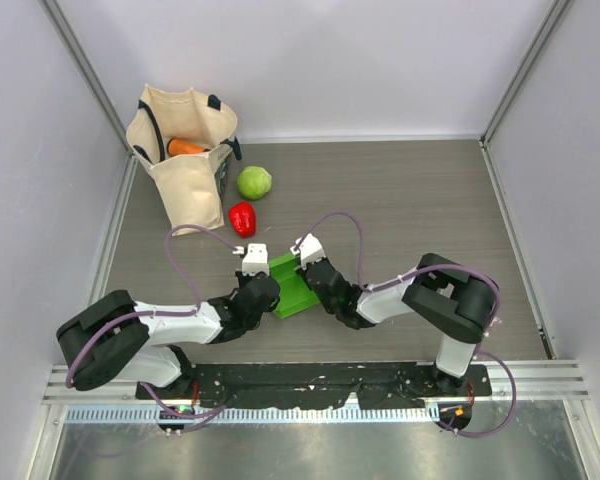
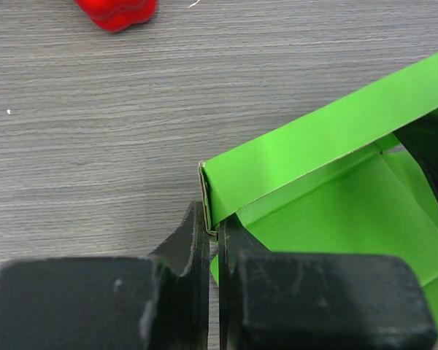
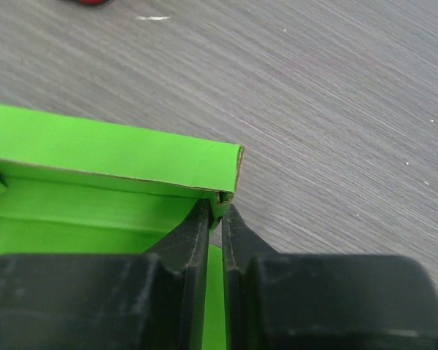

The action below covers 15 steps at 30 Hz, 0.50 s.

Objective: Fold the paper box

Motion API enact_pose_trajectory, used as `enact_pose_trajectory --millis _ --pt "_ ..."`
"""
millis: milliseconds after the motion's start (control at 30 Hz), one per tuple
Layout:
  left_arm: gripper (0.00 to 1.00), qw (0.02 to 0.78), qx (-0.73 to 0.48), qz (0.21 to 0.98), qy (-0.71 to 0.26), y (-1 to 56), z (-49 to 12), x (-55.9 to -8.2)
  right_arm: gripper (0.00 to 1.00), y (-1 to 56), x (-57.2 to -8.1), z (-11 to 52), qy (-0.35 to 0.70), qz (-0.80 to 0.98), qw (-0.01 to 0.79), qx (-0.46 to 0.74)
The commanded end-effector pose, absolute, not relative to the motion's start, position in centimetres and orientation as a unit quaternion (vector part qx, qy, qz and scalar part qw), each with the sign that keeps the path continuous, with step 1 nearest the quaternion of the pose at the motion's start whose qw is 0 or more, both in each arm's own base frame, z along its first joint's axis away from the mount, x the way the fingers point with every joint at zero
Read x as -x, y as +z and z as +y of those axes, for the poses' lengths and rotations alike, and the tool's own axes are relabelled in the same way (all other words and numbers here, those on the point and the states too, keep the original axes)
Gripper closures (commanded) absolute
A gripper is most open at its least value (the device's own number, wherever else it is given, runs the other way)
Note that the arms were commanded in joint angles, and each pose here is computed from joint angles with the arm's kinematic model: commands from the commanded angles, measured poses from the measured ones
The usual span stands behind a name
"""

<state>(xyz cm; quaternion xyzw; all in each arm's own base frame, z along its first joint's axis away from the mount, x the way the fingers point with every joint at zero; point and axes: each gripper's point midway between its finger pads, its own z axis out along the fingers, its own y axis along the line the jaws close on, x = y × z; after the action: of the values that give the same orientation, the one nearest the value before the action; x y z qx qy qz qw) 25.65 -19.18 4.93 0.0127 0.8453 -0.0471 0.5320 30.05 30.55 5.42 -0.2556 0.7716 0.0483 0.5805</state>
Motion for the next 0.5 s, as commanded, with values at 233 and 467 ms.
enact_pose_trajectory --millis 233,467 --pt "1.00 0.529 -0.008 0.848 -0.043 5.0 -19.3 -25.7 0.99 7.9 -29.7 30.6 -0.059 0.737 0.673 0.028" --pt "1.00 0.531 -0.003 0.846 -0.038 5.0 -18.8 -25.6 0.91 7.5 -28.4 31.6 -0.006 0.749 0.657 0.086"
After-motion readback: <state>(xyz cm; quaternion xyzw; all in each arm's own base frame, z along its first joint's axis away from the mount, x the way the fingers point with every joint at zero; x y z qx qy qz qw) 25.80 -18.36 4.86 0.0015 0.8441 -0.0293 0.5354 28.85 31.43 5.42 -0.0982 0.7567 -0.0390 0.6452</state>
